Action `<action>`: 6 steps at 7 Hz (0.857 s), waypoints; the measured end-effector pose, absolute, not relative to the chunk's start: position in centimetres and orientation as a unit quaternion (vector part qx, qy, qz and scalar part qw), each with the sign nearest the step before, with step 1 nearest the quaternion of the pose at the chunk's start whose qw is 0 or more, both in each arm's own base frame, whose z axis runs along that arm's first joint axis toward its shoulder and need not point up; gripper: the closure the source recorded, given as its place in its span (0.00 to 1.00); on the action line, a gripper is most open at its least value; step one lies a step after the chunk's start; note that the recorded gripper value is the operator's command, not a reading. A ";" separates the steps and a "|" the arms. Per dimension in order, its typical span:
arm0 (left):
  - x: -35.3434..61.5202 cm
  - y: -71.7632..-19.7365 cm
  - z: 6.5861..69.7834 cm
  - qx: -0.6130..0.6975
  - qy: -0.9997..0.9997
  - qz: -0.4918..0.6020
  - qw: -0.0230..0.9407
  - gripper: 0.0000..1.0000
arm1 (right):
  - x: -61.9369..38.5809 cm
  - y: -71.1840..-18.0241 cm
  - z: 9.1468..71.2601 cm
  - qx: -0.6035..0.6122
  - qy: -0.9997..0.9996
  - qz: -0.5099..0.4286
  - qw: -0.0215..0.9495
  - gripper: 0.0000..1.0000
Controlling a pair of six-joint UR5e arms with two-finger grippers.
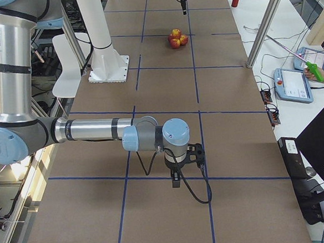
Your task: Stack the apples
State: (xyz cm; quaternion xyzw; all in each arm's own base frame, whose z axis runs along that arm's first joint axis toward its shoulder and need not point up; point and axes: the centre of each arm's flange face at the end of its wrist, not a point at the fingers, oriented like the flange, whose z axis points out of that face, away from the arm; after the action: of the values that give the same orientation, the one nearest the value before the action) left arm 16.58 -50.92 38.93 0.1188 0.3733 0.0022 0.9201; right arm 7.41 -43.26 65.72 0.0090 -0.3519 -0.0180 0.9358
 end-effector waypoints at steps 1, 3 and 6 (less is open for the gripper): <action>10.9 -49.6 44.1 0.120 0.350 0.047 0.928 0.00 | 7.4 -43.3 65.7 0.009 -0.352 -0.018 0.936 0.00; -1.4 -46.9 55.3 0.110 0.341 0.096 0.929 0.00 | 7.4 -43.2 65.7 0.009 -0.352 -0.018 0.936 0.00; -8.6 -44.0 62.2 0.080 0.370 0.070 0.923 0.00 | 7.4 -43.2 65.7 0.009 -0.352 -0.018 0.936 0.00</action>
State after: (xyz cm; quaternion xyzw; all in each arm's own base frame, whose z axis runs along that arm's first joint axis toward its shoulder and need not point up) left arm -8.64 -44.01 62.22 0.0796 0.3696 0.0698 0.9231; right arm 7.41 -43.25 65.74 0.0086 -0.3519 -0.0178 0.9358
